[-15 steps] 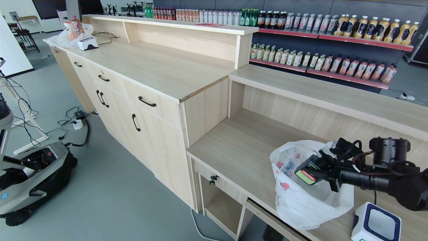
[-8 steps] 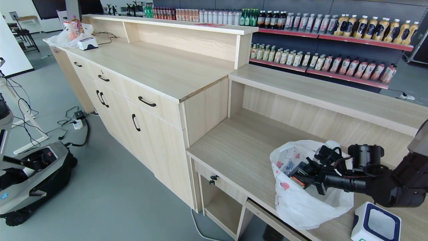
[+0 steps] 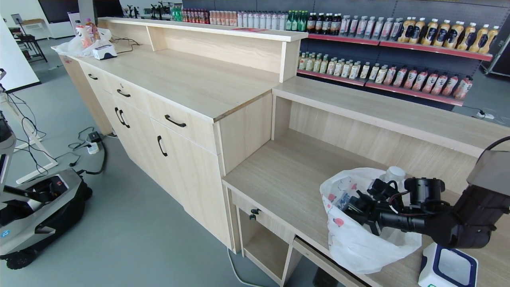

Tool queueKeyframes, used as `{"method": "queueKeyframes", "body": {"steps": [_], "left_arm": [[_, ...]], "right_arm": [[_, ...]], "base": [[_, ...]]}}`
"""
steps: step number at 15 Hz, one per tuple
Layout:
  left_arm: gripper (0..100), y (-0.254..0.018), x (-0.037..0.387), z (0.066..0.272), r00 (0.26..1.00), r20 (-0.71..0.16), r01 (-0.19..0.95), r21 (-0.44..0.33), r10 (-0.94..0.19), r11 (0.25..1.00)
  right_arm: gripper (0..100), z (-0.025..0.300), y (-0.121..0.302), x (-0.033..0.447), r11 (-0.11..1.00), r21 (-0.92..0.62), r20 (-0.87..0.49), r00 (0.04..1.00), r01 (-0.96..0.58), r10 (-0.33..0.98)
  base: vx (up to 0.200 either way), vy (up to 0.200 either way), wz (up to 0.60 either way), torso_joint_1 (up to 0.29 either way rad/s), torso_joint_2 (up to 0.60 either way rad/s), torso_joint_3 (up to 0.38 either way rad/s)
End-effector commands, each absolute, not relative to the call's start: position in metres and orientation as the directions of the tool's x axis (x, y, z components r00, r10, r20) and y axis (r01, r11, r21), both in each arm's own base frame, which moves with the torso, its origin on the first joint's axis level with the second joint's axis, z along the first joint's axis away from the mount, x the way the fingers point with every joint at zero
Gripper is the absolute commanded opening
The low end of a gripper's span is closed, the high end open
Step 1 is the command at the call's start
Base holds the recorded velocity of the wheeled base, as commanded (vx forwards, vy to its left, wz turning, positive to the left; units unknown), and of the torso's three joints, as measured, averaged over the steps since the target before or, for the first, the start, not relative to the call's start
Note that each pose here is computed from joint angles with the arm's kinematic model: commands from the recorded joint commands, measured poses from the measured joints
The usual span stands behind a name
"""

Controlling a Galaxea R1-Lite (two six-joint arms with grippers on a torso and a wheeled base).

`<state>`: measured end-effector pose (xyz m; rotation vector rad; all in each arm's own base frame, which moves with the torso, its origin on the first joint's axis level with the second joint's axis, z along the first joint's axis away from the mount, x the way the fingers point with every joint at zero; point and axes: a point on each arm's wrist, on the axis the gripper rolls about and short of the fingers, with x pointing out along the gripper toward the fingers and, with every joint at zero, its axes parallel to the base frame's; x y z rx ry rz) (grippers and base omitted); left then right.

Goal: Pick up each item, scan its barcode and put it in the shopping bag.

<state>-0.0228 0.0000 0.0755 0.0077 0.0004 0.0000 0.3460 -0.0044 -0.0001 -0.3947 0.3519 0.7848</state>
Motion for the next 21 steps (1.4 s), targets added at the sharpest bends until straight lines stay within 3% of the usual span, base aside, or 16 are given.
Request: {"method": "queueKeyframes", "body": {"steps": [1, 6, 7, 11, 14, 16, 19, 21], "left_arm": [[100, 0.000, -0.023, 0.075, 1.000, 0.000, 0.000, 0.008, 0.000, 1.000], [100, 0.000, -0.023, 0.075, 1.000, 0.000, 0.000, 0.008, 0.000, 1.000], [100, 0.000, -0.023, 0.075, 1.000, 0.000, 0.000, 0.008, 0.000, 1.000], [100, 0.000, -0.023, 0.075, 1.000, 0.000, 0.000, 0.008, 0.000, 1.000], [100, 0.000, -0.023, 0.075, 1.000, 0.000, 0.000, 0.008, 0.000, 1.000], [100, 0.000, -0.023, 0.075, 1.000, 0.000, 0.000, 0.008, 0.000, 1.000], [100, 0.000, -0.023, 0.075, 1.000, 0.000, 0.000, 0.008, 0.000, 1.000], [100, 0.000, -0.023, 0.075, 1.000, 0.000, 0.000, 0.008, 0.000, 1.000]], "right_arm": [[0, -0.004, -0.004, 0.345, 0.642, -0.199, -0.455, 0.650, -0.741, 0.609], [0, 0.003, -0.005, 0.342, 0.651, -0.194, -0.449, 0.656, -0.734, 0.606], [100, 0.007, -0.005, 0.342, 0.655, -0.194, -0.442, 0.661, -0.730, 0.606], [100, 0.037, -0.004, 0.337, 0.684, -0.187, -0.389, 0.692, -0.705, 0.608], [100, 0.079, 0.003, 0.326, 0.705, -0.174, -0.320, 0.717, -0.688, 0.620], [100, 0.131, 0.006, 0.303, 0.730, -0.157, -0.249, 0.742, -0.665, 0.622], [100, 0.164, 0.005, 0.289, 0.749, -0.189, -0.174, 0.772, -0.635, 0.611], [100, 0.189, -0.006, 0.264, 0.837, -0.267, -0.121, 0.878, -0.478, 0.462]], "base": [[0.000, 0.000, 0.00, 0.000, 0.00, 0.000], [0.000, 0.000, 0.00, 0.000, 0.00, 0.000], [0.000, 0.000, 0.00, 0.000, 0.00, 0.000], [0.000, 0.000, 0.00, 0.000, 0.00, 0.000], [0.000, 0.000, 0.00, 0.000, 0.00, 0.000], [0.000, 0.000, 0.00, 0.000, 0.00, 0.000], [0.000, 0.000, 0.00, 0.000, 0.00, 0.000], [0.000, 0.000, 0.00, 0.000, 0.00, 0.000]]}}
